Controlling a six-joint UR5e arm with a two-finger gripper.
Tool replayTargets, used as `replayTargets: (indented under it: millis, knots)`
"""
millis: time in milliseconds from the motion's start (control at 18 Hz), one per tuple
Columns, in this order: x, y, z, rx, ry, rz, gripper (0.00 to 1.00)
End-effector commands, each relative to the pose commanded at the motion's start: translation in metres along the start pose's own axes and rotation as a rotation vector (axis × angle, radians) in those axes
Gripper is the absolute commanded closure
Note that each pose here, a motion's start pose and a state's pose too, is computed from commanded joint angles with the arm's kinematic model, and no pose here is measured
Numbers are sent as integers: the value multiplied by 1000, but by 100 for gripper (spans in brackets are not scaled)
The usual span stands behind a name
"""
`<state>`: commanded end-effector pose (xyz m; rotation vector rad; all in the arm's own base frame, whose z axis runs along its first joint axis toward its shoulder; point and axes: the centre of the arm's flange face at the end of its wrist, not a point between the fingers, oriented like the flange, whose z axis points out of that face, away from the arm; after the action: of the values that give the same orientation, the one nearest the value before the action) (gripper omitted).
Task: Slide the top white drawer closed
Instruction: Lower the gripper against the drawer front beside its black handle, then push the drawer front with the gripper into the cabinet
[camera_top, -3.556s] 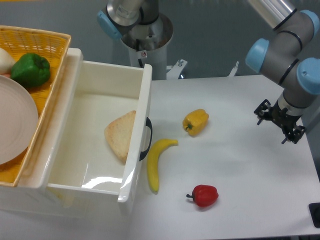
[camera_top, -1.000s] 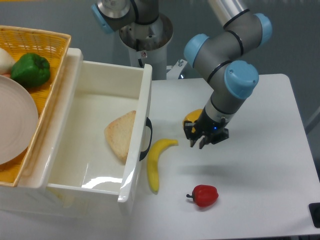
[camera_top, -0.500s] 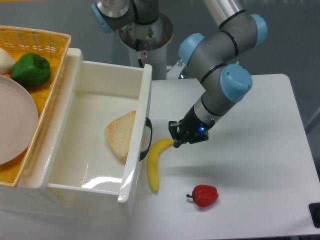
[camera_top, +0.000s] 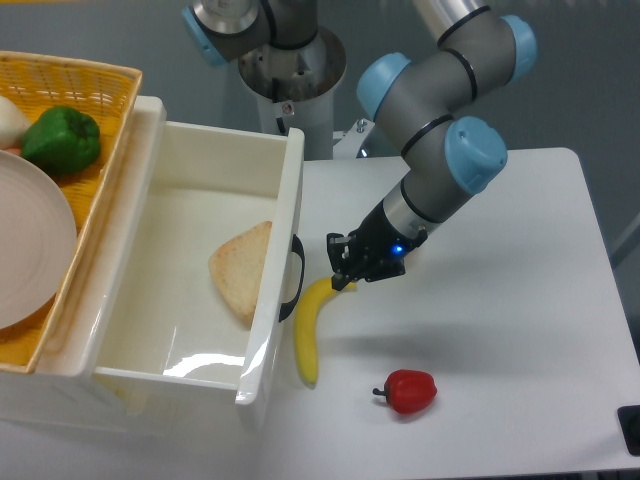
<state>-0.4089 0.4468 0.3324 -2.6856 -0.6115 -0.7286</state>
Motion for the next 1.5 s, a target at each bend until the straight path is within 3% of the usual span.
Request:
replayTargets:
  millis: [1500]
  knots:
    - [49,-2,-2,12,54,40,90]
